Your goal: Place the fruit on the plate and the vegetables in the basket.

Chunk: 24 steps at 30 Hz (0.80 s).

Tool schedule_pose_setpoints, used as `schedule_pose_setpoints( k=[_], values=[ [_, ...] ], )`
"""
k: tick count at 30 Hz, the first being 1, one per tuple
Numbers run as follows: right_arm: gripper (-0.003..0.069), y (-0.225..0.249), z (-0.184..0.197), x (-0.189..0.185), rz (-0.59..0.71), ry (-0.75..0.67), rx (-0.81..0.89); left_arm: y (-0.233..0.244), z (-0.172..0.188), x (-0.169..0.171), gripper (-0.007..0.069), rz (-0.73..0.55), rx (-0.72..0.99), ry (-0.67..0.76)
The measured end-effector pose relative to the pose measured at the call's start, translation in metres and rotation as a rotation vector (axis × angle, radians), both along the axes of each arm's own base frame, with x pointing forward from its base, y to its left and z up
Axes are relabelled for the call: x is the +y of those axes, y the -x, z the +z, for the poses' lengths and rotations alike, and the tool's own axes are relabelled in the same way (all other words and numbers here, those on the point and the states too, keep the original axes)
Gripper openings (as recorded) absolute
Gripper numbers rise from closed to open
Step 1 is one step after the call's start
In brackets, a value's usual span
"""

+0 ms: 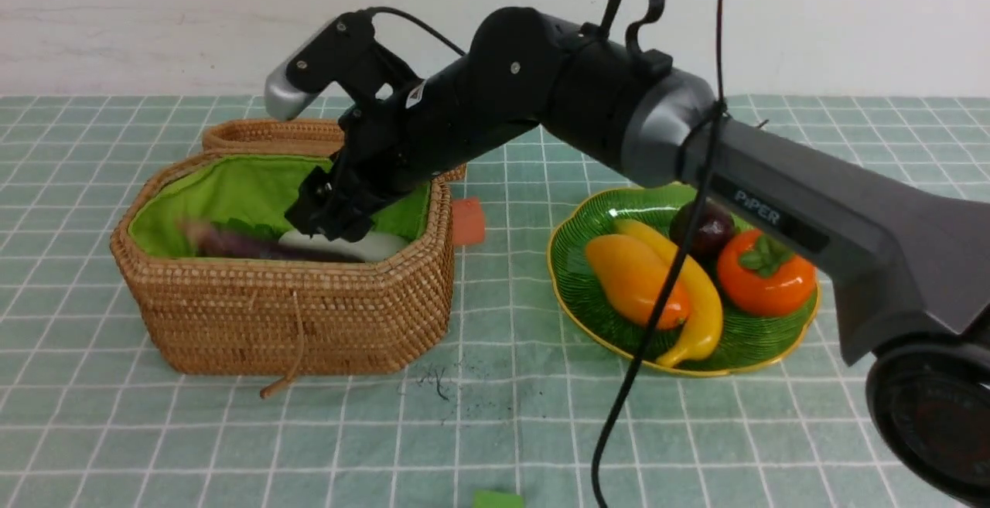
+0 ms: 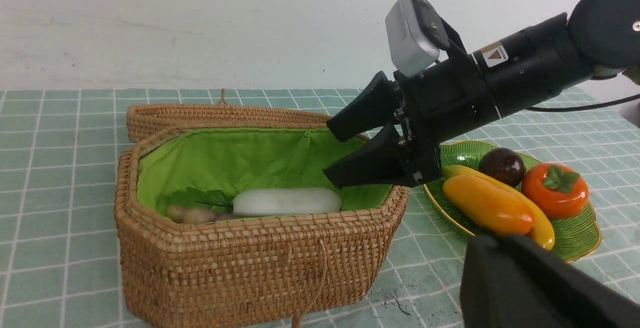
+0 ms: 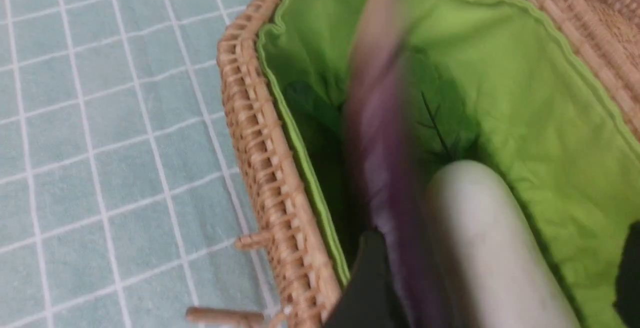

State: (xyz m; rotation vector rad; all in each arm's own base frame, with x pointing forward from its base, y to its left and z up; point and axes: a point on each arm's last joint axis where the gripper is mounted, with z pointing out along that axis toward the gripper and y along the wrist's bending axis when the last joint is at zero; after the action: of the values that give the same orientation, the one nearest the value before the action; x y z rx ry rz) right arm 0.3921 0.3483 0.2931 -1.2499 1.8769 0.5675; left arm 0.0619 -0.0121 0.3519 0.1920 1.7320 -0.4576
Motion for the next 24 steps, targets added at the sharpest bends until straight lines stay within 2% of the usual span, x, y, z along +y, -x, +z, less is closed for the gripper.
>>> schedule_pose_setpoints(
  k=[3,6,9,11,12,16,18,20,24],
  values=[
    [0.0654,0.009,0.017,-0.010,-0.017,0.027,0.054,0.000,0.000,0.000,0.0006,0.000,-0.002,-0.001],
    [0.0572,0.039,0.064,-0.042,-0.075,0.105,0.179,0.000,0.002,-0.001,0.0004,-0.008,-0.021,0.001],
    [0.0407,0.061,0.098,-0.068,-0.156,0.164,0.217,0.001,0.005,-0.002,-0.0008,-0.029,-0.052,0.016],
    [0.0327,0.069,0.113,-0.078,-0.197,0.166,0.208,0.004,0.006,-0.001,-0.0013,-0.044,-0.074,0.033],
    [0.0218,0.079,0.125,-0.089,-0.230,0.166,0.193,0.009,0.005,0.002,-0.0013,-0.067,-0.112,0.061],
    [0.0013,0.110,0.140,-0.118,-0.314,0.166,0.223,0.026,-0.014,0.019,-0.0013,-0.097,-0.174,0.146],
    [-0.0013,0.132,0.141,-0.136,-0.350,0.167,0.259,0.030,-0.030,0.024,-0.0013,-0.099,-0.176,0.165],
    [-0.0013,0.158,0.133,-0.155,-0.391,0.176,0.320,0.028,-0.053,0.022,-0.0013,-0.098,-0.150,0.140],
    [-0.0001,0.196,0.117,-0.183,-0.467,0.176,0.418,0.023,-0.073,0.016,-0.0013,-0.096,-0.106,0.093]
  ],
)
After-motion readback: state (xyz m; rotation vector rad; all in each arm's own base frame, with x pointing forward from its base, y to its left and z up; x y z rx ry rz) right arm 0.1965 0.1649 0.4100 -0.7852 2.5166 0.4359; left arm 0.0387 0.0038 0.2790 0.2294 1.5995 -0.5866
